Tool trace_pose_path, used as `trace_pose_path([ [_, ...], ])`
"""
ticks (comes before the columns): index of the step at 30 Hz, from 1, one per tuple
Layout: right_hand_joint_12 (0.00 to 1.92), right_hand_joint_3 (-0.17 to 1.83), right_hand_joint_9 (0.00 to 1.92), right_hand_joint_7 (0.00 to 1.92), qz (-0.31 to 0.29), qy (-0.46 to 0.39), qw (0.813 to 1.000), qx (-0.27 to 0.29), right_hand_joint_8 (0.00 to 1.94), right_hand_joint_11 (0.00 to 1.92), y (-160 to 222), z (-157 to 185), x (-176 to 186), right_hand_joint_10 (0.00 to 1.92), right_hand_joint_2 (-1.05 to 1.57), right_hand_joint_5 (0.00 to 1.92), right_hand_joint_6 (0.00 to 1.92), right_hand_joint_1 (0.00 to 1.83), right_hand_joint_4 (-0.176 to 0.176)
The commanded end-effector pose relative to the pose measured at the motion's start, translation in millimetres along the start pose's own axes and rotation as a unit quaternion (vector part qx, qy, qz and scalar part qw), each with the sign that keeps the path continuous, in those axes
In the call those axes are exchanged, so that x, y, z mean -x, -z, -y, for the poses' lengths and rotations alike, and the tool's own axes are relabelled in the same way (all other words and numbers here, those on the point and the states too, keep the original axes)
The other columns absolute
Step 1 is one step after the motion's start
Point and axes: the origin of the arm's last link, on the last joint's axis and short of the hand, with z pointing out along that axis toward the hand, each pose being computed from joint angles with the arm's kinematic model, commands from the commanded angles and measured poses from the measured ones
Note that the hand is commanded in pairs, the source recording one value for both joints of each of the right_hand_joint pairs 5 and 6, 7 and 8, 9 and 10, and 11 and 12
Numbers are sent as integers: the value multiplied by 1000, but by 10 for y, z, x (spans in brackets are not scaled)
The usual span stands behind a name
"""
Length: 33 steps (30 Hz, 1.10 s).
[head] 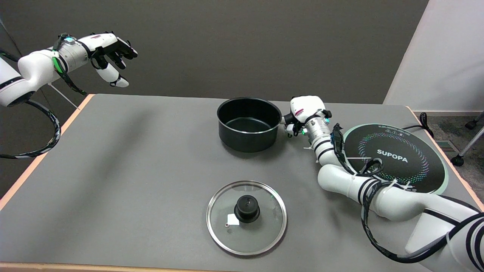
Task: Place the pot onto the table.
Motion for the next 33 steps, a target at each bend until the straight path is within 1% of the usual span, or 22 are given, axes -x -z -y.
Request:
trace_pose_path([
  [1, 1920, 452, 1920, 1920, 7, 15, 1000, 2, 1920, 1920, 61, 2, 136, 1920, 1571, 1920, 1920, 883, -44],
  [3, 1920, 453, 1920, 1920, 11, 14, 1000, 12, 1920, 1920, 82, -29, 192, 1920, 1571, 1920, 1920, 879, -43],
  [10, 1920, 511, 1920, 1920, 10, 13, 1000, 10, 1920, 1920, 90, 22, 197, 1920, 1571, 1920, 1920, 872, -41],
  [19, 1920, 523, 1920, 1920, 13, 12, 1000, 7, 1920, 1920, 94, 40, 208, 1920, 1571, 1920, 1920, 867, -39],
  [21, 1920, 535, 1920, 1920, 14, 13, 1000, 6, 1920, 1920, 94, 43, 209, 1920, 1571, 1920, 1920, 865, -19],
  [24, 1920, 387, 1920, 1920, 17, 15, 1000, 5, 1920, 1920, 94, 45, 217, 1920, 1571, 1920, 1920, 798, 9],
  [26, 1918, 386, 1918, 1918, 20, 15, 1000, 4, 1918, 1918, 94, 44, 228, 1918, 1571, 1918, 1918, 762, 16],
  [28, 1859, 423, 1859, 1859, 21, 16, 1000, 5, 1859, 1859, 94, 33, 234, 1859, 1571, 1859, 1859, 675, 13],
  [30, 1804, 447, 1804, 1804, 21, 17, 1000, 5, 1804, 1804, 87, 29, 225, 1804, 1571, 1804, 1804, 636, 13],
  [32, 1688, 489, 1688, 1688, 19, 17, 1000, 5, 1688, 1688, 80, 30, 216, 1688, 1571, 1688, 1688, 592, 17],
  [33, 1640, 540, 1640, 1640, 19, 16, 1000, 5, 1640, 1640, 76, 30, 210, 1640, 1505, 1640, 1640, 595, 22],
])
